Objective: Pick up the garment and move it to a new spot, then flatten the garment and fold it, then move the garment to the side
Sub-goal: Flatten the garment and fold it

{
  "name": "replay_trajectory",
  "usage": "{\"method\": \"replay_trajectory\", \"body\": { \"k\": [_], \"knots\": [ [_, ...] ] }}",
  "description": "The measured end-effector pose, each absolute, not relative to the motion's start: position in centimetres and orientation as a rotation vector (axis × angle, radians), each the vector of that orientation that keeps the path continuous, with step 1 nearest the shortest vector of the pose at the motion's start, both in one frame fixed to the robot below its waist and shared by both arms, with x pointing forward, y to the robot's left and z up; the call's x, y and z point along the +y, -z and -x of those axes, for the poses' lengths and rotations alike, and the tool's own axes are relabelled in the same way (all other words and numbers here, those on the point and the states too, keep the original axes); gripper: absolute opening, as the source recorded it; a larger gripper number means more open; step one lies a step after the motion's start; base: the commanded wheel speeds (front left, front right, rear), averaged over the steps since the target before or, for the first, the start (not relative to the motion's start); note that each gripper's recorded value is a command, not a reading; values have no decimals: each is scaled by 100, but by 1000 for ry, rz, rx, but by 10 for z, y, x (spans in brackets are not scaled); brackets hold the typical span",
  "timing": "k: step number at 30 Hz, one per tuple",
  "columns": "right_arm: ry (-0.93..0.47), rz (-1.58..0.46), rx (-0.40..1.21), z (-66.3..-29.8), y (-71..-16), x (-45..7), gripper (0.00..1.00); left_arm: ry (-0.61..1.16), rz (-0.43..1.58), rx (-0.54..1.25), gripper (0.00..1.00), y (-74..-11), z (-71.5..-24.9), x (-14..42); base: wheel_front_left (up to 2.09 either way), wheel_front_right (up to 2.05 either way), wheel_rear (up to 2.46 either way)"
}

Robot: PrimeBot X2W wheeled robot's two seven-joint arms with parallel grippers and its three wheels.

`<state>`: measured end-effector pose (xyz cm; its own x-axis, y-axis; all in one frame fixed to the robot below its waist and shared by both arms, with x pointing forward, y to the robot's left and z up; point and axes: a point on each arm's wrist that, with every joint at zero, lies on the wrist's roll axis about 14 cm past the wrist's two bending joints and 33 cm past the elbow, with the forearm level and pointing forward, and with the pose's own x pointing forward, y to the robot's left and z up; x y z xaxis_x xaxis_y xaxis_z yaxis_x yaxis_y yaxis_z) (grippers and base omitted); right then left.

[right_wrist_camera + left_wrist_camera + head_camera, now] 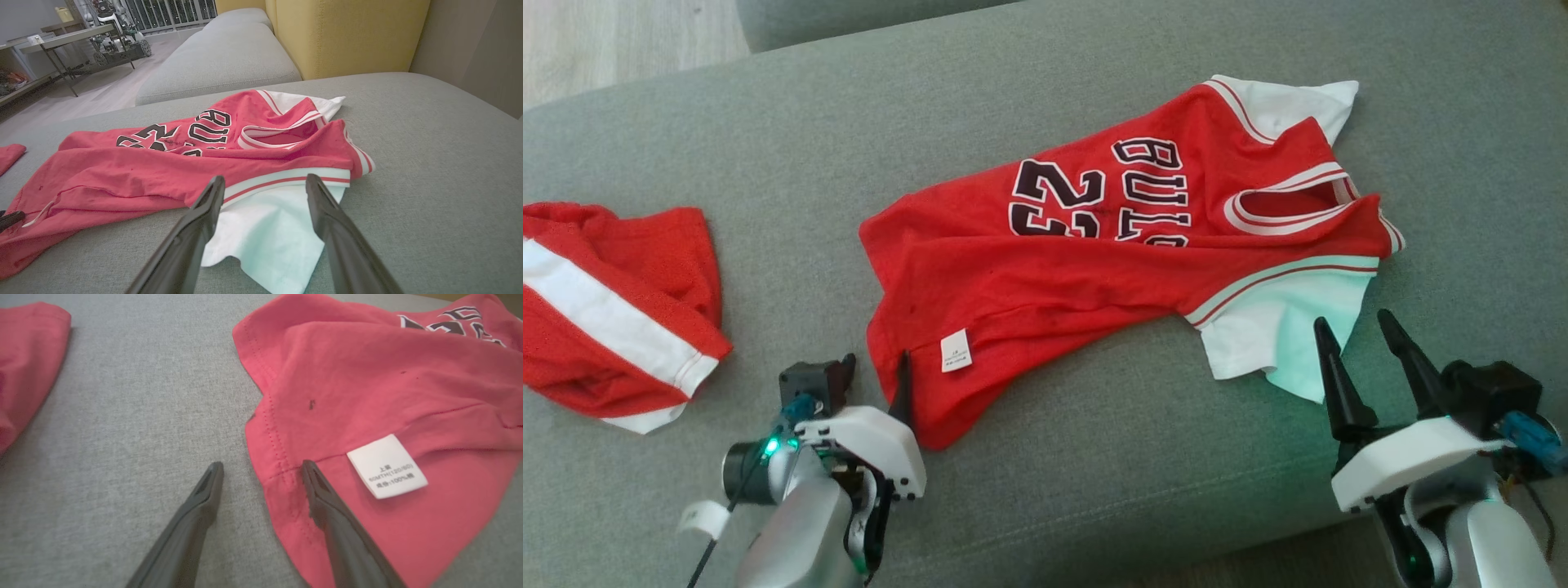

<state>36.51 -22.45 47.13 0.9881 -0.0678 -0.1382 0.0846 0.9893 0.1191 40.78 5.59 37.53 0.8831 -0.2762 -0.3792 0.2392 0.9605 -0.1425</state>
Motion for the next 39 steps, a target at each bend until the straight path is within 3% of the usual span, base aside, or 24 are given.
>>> {"method": "replay_trajectory", "body": {
  "k": [4,5,6,7,16,21,31,39],
  "knots": [
    [84,-122,137,-365,-470,-227,100,272,97,413,100,-375,-412,55,0,0,0],
    [84,-120,139,-365,-470,-227,100,276,107,415,85,-375,-412,54,0,0,0],
    [83,-117,142,-365,-469,-227,100,281,125,419,18,-375,-412,53,0,0,0],
    [82,-117,144,-365,-468,-227,100,288,139,423,0,-375,-411,51,0,0,0],
    [143,-120,196,-360,-456,-246,100,273,156,355,0,-395,-417,52,0,0,0],
    [232,-294,273,-347,-428,-263,100,257,183,194,0,-442,-431,56,0,0,0],
    [196,-487,394,-353,-387,-229,100,223,188,43,0,-481,-413,74,0,0,0],
    [211,-505,461,-356,-362,-221,100,200,184,11,0,-490,-411,83,0,0,0]
  ]
}}
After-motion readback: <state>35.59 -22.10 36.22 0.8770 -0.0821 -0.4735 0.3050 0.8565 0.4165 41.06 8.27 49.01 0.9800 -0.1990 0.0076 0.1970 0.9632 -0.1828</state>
